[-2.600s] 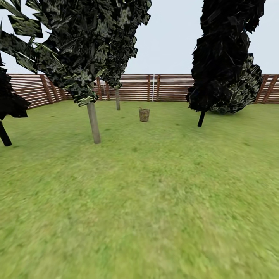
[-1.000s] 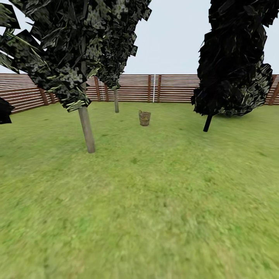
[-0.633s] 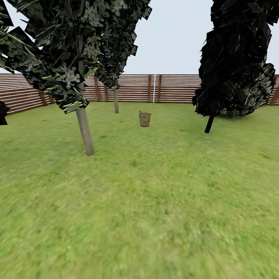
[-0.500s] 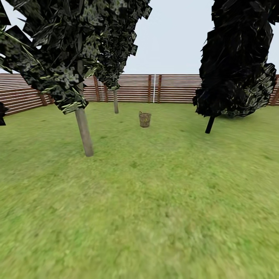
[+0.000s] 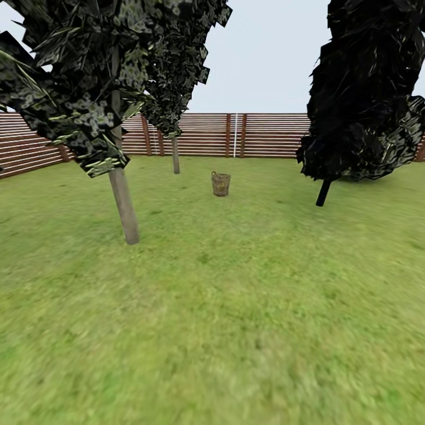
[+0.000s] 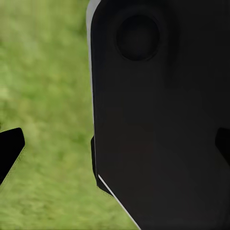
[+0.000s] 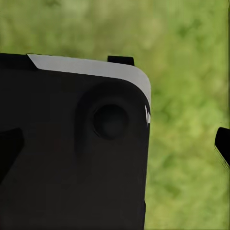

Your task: Take the three Easter eggs out of the wicker basket on the lawn in the garden, then place them on the lawn next to a single tree (choose any tree) so that all three eggs are next to the same tree and none are left in the basket.

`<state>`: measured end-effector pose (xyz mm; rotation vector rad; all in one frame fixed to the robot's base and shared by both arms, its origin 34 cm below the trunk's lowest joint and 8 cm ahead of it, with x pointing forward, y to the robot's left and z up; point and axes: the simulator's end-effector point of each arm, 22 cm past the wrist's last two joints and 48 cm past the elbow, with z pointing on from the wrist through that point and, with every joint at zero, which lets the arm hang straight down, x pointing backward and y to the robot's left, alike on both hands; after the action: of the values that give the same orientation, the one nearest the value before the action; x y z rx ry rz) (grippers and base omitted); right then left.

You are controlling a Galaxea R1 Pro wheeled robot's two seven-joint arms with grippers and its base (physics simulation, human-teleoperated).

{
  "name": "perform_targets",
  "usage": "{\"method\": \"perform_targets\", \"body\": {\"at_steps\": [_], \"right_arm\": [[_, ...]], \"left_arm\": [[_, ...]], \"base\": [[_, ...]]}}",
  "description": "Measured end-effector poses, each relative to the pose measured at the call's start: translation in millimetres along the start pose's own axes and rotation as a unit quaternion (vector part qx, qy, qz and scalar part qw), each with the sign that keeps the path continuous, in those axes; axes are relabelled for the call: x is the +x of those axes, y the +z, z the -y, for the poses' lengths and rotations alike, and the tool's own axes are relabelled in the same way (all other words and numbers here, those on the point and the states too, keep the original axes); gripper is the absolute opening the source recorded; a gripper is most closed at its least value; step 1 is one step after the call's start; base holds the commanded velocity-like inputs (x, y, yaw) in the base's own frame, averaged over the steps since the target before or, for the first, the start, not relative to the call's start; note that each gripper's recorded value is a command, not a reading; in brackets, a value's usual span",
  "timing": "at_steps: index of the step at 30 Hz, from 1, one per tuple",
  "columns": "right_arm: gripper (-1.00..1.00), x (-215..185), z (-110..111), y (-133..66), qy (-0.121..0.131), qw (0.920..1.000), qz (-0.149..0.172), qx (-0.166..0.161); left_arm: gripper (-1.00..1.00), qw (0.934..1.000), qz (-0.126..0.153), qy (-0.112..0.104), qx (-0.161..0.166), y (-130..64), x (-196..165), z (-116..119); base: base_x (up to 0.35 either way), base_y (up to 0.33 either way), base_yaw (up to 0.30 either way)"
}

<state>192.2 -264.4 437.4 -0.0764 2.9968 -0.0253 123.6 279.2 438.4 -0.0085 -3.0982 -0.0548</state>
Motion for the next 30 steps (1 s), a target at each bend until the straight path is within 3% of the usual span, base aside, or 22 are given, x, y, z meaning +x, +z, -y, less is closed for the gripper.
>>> {"method": "perform_targets", "body": {"at_steps": [30], "right_arm": [[1.0,-2.5,-3.3,0.2,0.003,1.0,0.003,-0.004]], "left_arm": [[1.0,1.0,0.0,0.001,-0.001,0.0,0.5,-1.9]], "base": [[0.323,0.0,0.0]]}}
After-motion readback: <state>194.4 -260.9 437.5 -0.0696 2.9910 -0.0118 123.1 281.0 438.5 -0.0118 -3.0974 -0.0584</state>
